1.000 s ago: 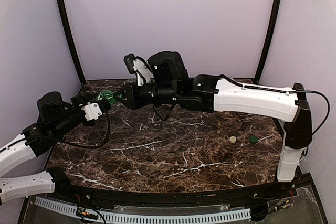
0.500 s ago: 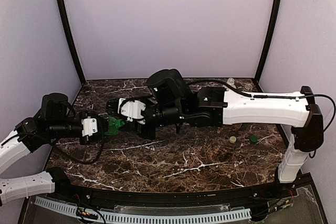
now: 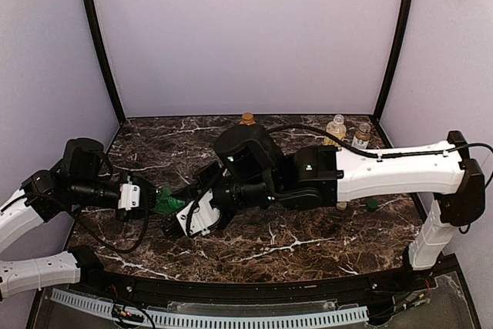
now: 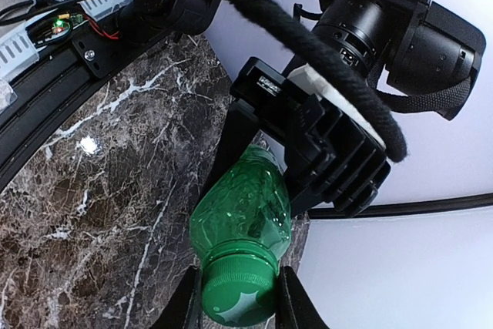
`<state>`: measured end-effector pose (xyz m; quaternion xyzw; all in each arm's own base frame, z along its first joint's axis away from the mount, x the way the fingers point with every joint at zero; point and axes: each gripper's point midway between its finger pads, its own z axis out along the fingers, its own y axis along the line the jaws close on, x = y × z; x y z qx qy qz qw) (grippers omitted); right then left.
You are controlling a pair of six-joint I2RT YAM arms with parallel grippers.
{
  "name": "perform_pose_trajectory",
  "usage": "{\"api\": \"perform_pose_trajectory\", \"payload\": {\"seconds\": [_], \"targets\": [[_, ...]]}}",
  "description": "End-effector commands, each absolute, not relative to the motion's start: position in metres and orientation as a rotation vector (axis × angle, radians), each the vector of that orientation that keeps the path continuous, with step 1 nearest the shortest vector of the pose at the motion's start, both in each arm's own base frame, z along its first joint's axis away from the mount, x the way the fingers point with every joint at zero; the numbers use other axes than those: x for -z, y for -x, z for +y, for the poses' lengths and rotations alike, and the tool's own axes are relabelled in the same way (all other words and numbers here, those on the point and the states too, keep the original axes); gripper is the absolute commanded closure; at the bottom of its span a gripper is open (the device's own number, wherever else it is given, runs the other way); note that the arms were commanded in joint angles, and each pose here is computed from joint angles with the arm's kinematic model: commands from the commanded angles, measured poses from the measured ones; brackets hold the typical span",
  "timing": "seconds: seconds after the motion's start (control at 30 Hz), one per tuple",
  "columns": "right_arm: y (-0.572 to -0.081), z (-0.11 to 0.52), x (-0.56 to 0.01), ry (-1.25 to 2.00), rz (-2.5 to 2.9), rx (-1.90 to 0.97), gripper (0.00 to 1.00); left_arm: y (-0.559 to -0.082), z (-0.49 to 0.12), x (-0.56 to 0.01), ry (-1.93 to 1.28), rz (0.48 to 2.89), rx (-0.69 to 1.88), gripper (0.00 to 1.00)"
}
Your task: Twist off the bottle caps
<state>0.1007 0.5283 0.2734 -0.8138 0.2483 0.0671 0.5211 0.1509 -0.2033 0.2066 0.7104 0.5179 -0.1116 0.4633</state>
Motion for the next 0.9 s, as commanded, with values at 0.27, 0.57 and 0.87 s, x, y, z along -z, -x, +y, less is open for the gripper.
{"api": "perform_pose_trajectory", "payload": {"seconds": [0.27,0.57,0.87], "targets": [[-0.129,0.523,-0.305,1.812,0.549,0.039,0.80,-0.136,-0.204,-0.210,-1.776,1.243,0.336,0.89],[-0.128,0.521,-0.320,1.740,0.573,0.010,0.47,-0.139,-0.204,-0.210,-1.760,1.253,0.324,0.90],[-0.108,0.497,-0.353,1.616,0.662,-0.230,0.27,-0.187,-0.199,-0.230,-1.531,1.306,0.114,0.90]]}}
